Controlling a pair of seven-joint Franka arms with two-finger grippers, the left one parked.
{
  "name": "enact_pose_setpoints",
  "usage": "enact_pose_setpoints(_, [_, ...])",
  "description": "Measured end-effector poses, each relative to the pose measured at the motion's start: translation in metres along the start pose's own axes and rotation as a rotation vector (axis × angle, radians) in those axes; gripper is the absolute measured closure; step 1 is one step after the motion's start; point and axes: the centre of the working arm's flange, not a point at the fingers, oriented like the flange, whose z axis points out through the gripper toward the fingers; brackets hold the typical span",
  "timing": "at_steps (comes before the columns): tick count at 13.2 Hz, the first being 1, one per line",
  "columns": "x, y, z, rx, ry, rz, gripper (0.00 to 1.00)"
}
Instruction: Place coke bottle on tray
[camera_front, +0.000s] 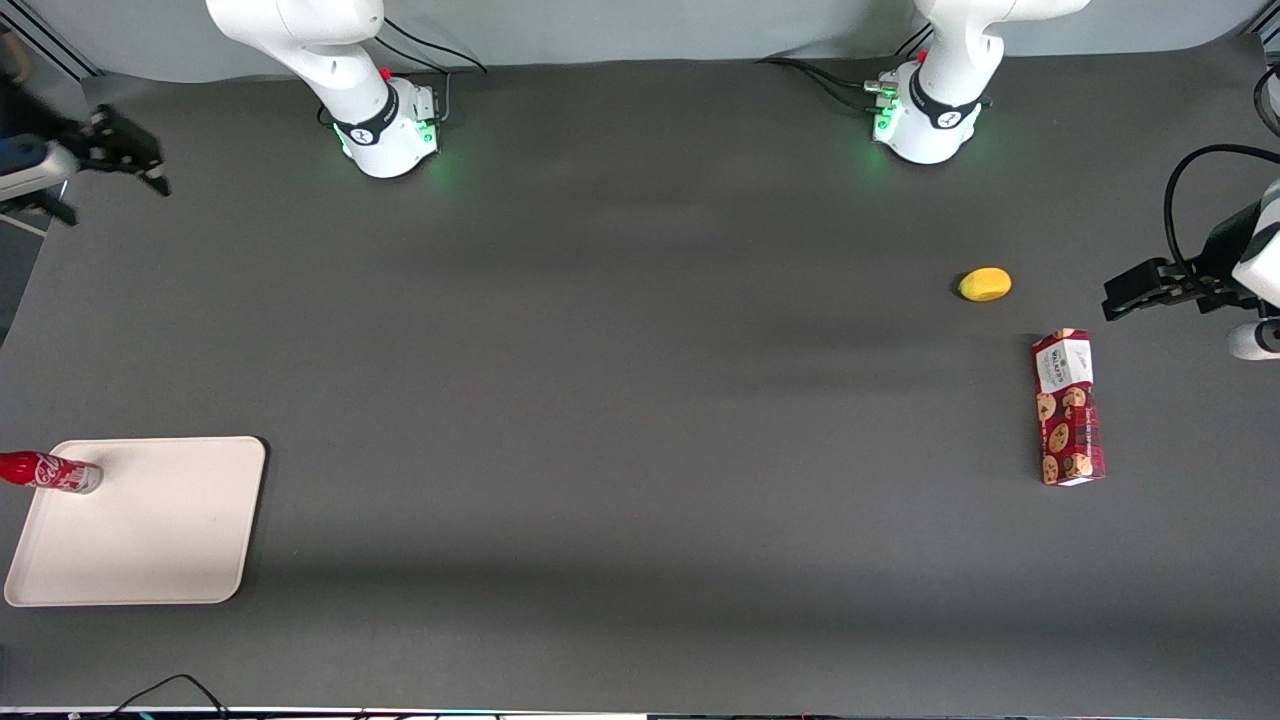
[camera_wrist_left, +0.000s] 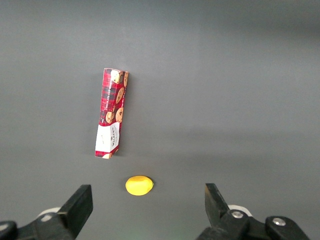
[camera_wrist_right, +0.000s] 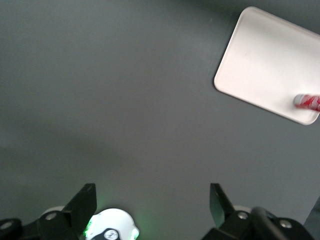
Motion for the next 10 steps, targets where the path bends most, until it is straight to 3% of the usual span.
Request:
enact_pose_setpoints(4, [-0.029, -0.025, -0.007, -0.019, 0.021, 0.027, 0.0])
enact_pose_setpoints(7, [-0.016, -0.021, -0.024, -0.022, 0.068, 0.091, 0.0])
enact_pose_setpoints(10, [0.003, -0.016, -0.031, -0.004, 0.082, 0.138, 0.0])
